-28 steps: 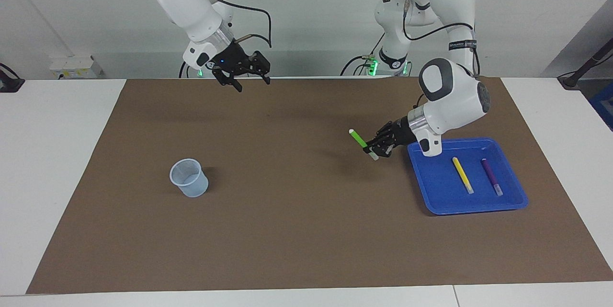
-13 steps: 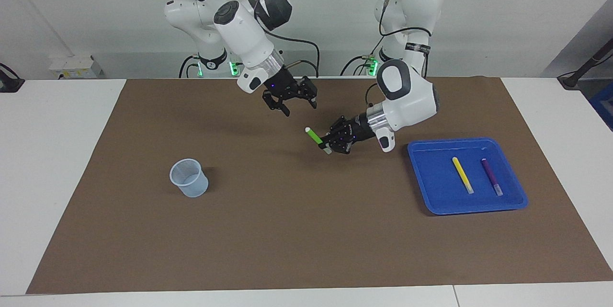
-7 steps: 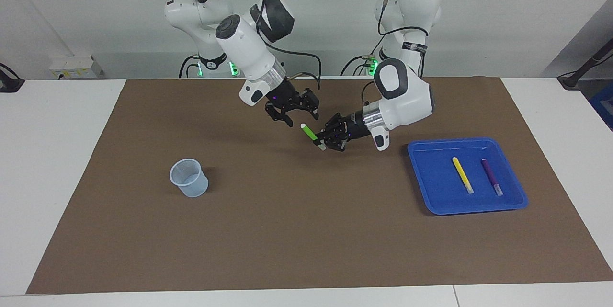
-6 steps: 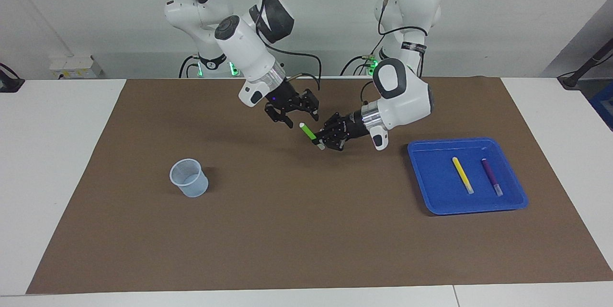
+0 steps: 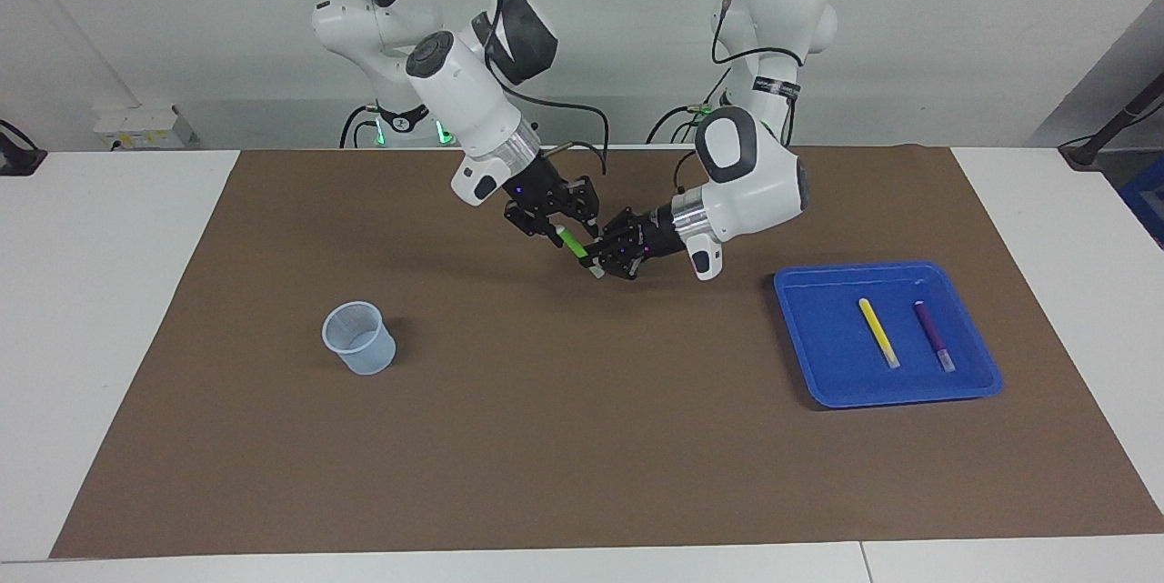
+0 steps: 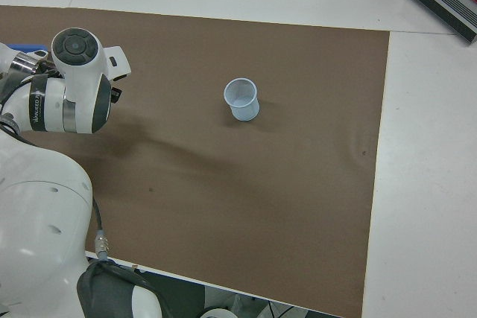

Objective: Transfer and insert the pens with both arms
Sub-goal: 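Grasp the green pen with the right gripper and open the left gripper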

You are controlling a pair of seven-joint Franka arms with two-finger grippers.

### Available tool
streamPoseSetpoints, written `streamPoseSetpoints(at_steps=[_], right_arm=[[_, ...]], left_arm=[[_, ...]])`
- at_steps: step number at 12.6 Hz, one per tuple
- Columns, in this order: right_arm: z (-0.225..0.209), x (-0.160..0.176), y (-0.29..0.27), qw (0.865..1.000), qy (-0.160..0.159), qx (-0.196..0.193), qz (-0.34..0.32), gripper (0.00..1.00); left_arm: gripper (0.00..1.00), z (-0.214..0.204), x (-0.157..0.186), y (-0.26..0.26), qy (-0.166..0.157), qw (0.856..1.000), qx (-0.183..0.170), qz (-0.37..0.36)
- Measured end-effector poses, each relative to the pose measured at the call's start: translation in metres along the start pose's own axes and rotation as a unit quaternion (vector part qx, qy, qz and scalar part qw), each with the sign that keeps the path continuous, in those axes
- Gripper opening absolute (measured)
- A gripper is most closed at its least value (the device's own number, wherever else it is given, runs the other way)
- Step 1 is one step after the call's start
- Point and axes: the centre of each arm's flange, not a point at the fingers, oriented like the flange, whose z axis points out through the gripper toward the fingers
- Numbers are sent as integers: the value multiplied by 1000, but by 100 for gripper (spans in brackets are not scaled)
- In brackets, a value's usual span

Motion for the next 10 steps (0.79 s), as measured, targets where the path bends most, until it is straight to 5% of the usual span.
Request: streamPoseSetpoints(at_steps=[10], right_arm=[[0,2,7,1000,-8,-11,-4,33]], left_arm=[[18,-2,-1,2,0,1000,-3,1]])
